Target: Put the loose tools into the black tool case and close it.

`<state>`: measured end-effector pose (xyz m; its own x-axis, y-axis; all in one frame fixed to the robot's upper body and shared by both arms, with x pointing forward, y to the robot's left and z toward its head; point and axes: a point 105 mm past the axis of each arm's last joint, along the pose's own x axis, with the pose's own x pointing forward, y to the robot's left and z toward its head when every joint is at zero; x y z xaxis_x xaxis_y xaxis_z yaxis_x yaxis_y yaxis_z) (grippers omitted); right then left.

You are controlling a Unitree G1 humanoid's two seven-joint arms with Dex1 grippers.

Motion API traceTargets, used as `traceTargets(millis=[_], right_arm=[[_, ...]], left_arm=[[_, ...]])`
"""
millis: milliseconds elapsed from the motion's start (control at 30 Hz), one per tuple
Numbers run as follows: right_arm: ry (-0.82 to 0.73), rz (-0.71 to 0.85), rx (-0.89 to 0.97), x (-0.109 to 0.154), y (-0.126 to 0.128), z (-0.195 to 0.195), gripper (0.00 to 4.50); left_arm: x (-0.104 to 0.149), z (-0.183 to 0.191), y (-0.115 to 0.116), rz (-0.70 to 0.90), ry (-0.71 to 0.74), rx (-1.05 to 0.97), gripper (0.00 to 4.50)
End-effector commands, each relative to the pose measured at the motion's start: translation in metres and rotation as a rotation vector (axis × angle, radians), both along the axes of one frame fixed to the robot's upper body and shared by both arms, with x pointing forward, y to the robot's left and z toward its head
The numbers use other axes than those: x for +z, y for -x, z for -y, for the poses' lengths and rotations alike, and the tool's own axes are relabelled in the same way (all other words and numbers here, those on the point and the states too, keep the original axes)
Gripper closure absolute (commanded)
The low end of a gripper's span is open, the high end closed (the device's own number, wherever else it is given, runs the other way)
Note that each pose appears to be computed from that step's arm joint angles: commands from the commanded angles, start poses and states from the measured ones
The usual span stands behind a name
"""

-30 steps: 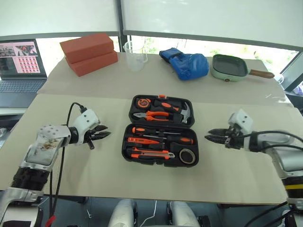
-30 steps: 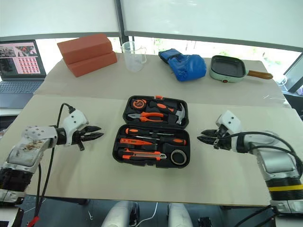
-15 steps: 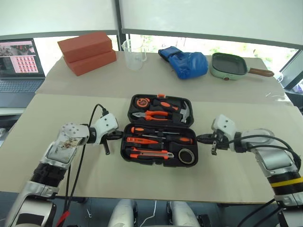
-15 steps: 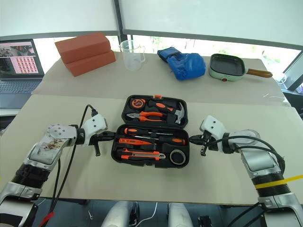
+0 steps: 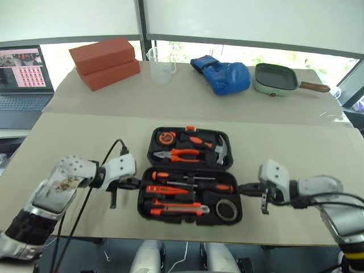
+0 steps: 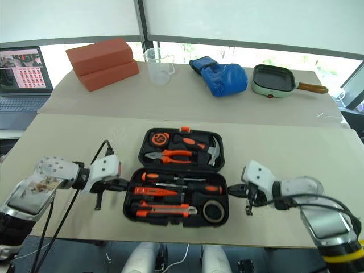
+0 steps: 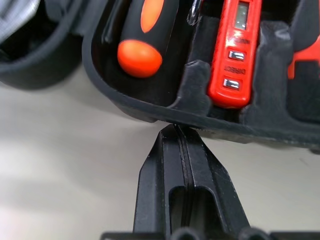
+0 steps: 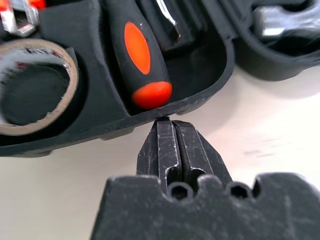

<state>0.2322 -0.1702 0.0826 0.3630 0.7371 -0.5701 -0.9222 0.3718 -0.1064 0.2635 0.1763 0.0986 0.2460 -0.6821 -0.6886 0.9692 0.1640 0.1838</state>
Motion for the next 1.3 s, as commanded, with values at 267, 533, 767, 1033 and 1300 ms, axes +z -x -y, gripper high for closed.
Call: traceTargets(millis=[267, 533, 767, 1033, 1300], right_arm=[[0.057, 0.047, -0.08, 0.006, 0.002, 0.029, 4.46], [-0.049, 0.034, -0.274, 0.035, -0.038, 0.057, 3.03], [-0.188, -0.011, -0.405, 0.054, -0.088, 0.043, 0.64], [-0.279, -0.123, -0.546, 0.055, -0.129, 0.019, 0.36], [-0.29, -0.168, -0.58, 0.055, -0.137, 0.007, 1.7]], left_arm=[[0.005, -0.01, 0.003, 0.003, 0.062, 0.114, 4.5], [0.042, -0.046, -0.054, -0.057, 0.323, 0.537, 2.26], [0.05, -0.027, -0.095, -0.205, 0.435, 0.683, 0.0], [0.048, 0.001, -0.127, -0.193, 0.466, 0.715, 0.0], [0.035, 0.007, -0.136, -0.21, 0.461, 0.746, 1.17]])
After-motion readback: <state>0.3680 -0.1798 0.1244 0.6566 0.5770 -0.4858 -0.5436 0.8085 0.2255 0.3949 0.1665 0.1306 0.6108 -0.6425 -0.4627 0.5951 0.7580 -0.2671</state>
